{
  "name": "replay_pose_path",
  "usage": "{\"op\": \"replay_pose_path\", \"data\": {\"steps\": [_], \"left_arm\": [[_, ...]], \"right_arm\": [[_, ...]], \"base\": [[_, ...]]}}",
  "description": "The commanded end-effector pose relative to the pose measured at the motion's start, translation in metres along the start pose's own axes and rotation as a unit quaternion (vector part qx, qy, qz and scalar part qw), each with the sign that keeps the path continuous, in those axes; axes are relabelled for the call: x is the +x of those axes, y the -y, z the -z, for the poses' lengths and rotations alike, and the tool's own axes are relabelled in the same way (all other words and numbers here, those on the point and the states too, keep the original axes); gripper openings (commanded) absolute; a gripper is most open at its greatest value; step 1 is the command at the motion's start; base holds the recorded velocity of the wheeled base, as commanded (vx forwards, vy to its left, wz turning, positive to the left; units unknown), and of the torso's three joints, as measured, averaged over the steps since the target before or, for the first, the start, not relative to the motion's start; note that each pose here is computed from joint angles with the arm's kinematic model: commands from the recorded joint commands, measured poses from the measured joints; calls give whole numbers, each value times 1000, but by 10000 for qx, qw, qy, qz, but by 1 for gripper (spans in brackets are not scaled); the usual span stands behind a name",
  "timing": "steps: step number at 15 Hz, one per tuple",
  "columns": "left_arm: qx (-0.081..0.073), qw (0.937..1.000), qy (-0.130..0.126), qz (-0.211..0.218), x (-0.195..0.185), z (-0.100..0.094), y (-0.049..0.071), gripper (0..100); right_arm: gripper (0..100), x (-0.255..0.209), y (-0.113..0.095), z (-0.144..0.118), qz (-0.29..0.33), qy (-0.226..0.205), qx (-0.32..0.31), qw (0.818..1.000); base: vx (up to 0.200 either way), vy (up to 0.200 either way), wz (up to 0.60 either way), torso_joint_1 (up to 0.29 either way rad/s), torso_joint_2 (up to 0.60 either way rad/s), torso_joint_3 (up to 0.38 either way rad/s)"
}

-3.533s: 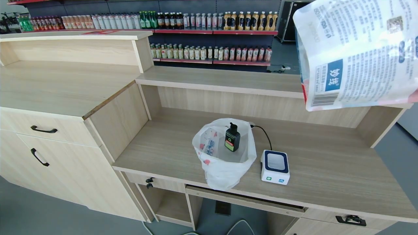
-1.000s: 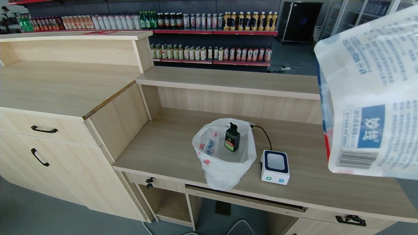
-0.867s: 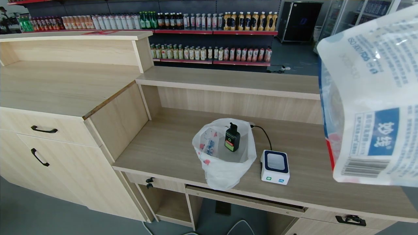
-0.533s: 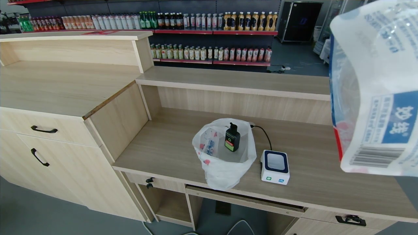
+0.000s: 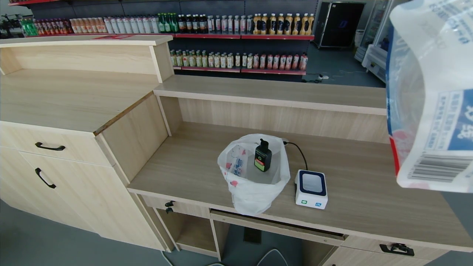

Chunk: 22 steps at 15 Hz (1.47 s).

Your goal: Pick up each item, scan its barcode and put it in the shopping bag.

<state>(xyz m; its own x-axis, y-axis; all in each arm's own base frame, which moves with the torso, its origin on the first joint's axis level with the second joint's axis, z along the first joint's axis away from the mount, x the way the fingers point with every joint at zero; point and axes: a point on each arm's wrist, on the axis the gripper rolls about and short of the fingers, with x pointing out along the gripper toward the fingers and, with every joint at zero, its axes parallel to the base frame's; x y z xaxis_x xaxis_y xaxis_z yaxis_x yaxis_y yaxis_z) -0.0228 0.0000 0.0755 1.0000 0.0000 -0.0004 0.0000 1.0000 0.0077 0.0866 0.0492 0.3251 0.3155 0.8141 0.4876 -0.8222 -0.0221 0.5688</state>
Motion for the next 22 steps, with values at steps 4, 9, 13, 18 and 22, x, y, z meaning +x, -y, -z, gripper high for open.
{"op": "replay_pose_path", "data": {"steps": [4,9,13,18,22], "left_arm": [[0,10000,2,0,0,0,0,100],[0,10000,2,0,0,0,0,100],[0,10000,2,0,0,0,0,100],[0,10000,2,0,0,0,0,100],[0,10000,2,0,0,0,0,100]], "right_arm": [[0,-5,0,3,97,90,15,9999],[0,-10,-2,5,208,111,16,9997],[0,-11,-1,4,233,133,-2,9996],[0,-11,4,3,364,177,-84,9991],[0,-8,79,-3,1480,-194,-2994,9424]], "base": [[0,0,0,0,0,0],[0,0,0,0,0,0],[0,0,0,0,0,0],[0,0,0,0,0,0],[0,0,0,0,0,0]]}}
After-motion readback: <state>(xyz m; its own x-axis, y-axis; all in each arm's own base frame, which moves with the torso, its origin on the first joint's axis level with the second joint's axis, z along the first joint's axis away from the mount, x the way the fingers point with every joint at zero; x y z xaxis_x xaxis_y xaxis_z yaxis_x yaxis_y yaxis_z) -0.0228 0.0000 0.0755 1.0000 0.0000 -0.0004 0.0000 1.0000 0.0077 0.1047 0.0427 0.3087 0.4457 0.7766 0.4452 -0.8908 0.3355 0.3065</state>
